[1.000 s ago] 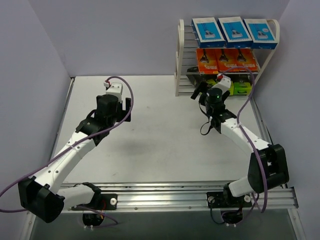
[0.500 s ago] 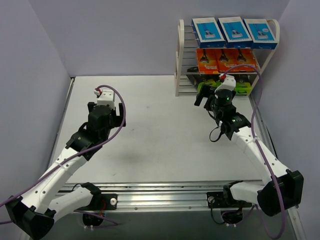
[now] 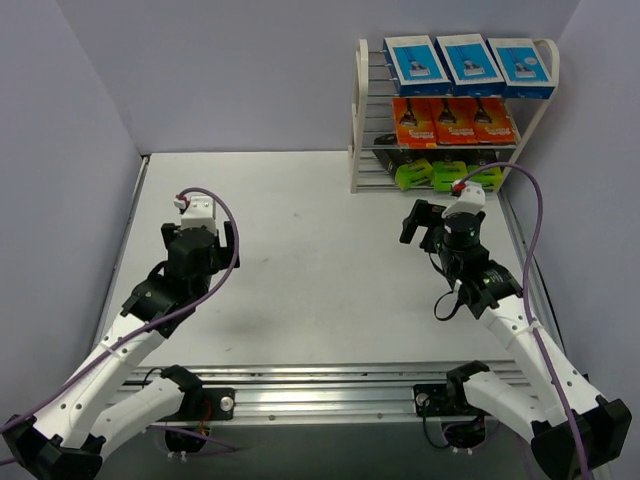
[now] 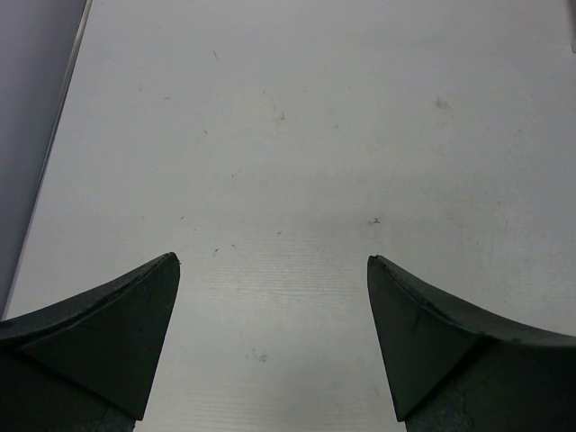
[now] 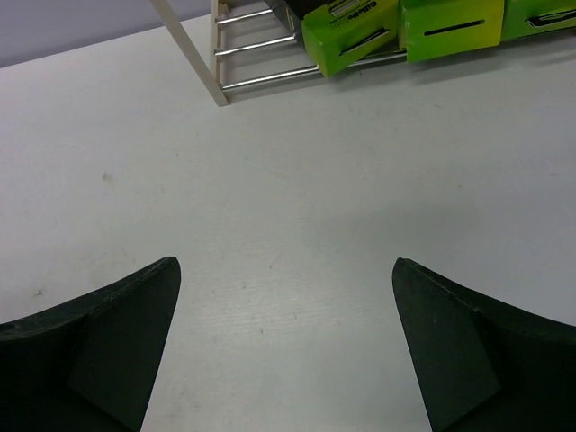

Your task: Place and organize the shaving razors onto the shelf

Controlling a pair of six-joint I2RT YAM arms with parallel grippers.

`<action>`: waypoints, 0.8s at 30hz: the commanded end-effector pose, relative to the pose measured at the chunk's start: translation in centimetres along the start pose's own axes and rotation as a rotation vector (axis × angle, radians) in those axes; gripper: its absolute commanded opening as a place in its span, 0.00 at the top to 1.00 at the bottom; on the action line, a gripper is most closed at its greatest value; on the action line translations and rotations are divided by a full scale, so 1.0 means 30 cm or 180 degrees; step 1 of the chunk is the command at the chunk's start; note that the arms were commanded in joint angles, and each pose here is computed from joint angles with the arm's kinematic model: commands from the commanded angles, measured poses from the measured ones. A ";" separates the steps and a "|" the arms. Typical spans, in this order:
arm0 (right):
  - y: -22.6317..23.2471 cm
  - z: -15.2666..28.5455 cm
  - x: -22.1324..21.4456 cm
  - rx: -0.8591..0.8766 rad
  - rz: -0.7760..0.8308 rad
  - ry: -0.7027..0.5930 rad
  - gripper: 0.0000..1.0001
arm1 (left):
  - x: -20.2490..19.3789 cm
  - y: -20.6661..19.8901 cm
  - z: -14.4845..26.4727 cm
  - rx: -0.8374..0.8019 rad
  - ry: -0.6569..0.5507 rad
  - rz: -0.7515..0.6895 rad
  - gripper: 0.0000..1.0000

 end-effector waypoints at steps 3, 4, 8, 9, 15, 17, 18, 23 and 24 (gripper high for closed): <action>-0.005 -0.005 0.005 -0.0097 -0.0004 -0.0016 0.00 | -0.014 -0.002 -0.032 0.0112 0.0036 -0.0056 0.06; -0.006 -0.015 0.007 -0.0152 0.0003 0.0014 0.00 | -0.018 -0.008 -0.035 0.0093 0.0051 -0.0069 0.06; -0.019 -0.026 -0.021 -0.0254 0.0038 0.0133 0.00 | -0.014 -0.009 -0.029 0.0096 0.0048 -0.0083 0.06; -0.016 -0.028 -0.023 -0.0243 0.0040 0.0133 0.00 | -0.010 -0.009 -0.025 0.0091 0.0038 -0.0074 0.06; -0.007 -0.031 -0.031 -0.0185 0.0040 0.0132 0.00 | 0.008 -0.008 0.008 0.0071 -0.0035 -0.0057 0.06; -0.005 -0.036 -0.031 -0.0188 0.0030 0.0136 0.00 | 0.010 -0.002 0.014 0.0096 -0.0030 -0.0045 0.06; -0.007 -0.038 -0.026 -0.0215 0.0031 0.0117 0.00 | 0.015 0.001 0.017 0.0106 -0.0034 -0.0037 0.06; -0.011 -0.057 -0.051 -0.0273 0.0074 0.0251 0.00 | 0.012 -0.002 0.017 0.0088 0.0010 -0.0064 0.06; -0.015 -0.058 -0.057 -0.0292 0.0080 0.0277 0.00 | 0.011 -0.003 0.016 0.0083 0.0014 -0.0072 0.06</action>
Point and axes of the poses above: each gripper's point midway between its finger pads, its own z axis back along the fingers, its own y axis along the line the jaws close on, x = y × z, the point moved 3 cm from there along z, back along the fingers, and after that the axes turned 13 degrees about -z, right-handed, at the moved point
